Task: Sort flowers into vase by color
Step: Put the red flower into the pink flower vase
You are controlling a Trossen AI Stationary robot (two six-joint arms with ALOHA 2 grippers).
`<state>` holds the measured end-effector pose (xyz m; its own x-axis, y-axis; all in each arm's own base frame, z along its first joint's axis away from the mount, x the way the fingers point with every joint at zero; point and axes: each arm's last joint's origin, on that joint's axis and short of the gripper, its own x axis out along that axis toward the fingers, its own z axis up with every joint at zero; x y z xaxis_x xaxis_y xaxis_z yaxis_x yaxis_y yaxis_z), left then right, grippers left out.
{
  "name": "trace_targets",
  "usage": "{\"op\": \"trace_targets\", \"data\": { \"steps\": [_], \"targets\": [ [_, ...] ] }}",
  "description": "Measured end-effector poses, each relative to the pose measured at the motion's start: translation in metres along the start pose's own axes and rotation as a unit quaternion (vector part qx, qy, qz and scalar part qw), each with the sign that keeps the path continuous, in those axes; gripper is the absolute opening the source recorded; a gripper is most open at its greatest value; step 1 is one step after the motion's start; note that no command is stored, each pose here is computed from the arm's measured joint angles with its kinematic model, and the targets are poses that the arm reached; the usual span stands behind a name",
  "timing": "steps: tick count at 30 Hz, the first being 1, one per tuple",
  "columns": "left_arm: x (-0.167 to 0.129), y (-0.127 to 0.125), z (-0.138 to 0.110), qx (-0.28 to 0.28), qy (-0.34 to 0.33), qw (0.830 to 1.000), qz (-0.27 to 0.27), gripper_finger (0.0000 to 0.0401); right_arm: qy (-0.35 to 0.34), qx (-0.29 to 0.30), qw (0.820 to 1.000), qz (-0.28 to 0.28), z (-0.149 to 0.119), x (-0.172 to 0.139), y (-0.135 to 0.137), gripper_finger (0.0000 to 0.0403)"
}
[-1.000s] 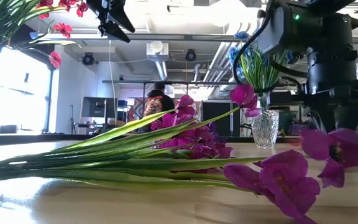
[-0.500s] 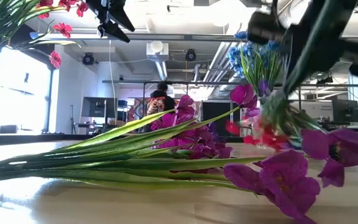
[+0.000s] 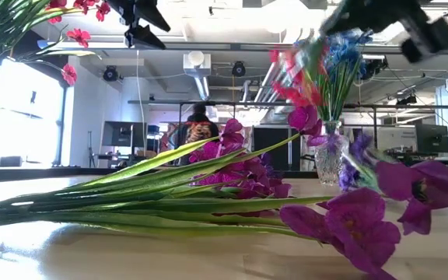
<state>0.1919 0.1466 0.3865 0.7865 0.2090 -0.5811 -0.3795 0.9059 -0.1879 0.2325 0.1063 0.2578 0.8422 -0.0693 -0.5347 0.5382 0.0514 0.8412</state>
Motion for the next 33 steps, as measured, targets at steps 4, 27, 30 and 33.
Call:
{"op": "trace_targets", "data": {
  "steps": [4, 27, 30, 33],
  "targets": [
    [-0.002, -0.003, 0.003, -0.013, -0.017, 0.999, -0.044, 0.0278, -0.042, -0.090, 0.994, 0.053, 0.001, -0.001, 0.011, 0.0000],
    [-0.041, -0.042, 0.035, -0.023, -0.133, 0.956, -0.262, 0.0278, -0.206, -0.348, 0.887, 0.224, 0.035, -0.006, 0.065, 0.0000],
    [-0.042, -0.048, 0.039, -0.011, -0.149, 0.950, -0.275, 0.0278, -0.213, -0.358, 0.882, 0.220, 0.042, -0.003, 0.066, 0.0000],
    [-0.041, -0.052, 0.043, -0.009, -0.161, 0.944, -0.287, 0.0278, -0.225, -0.366, 0.875, 0.224, 0.051, 0.000, 0.069, 0.0000]
  ]
}}
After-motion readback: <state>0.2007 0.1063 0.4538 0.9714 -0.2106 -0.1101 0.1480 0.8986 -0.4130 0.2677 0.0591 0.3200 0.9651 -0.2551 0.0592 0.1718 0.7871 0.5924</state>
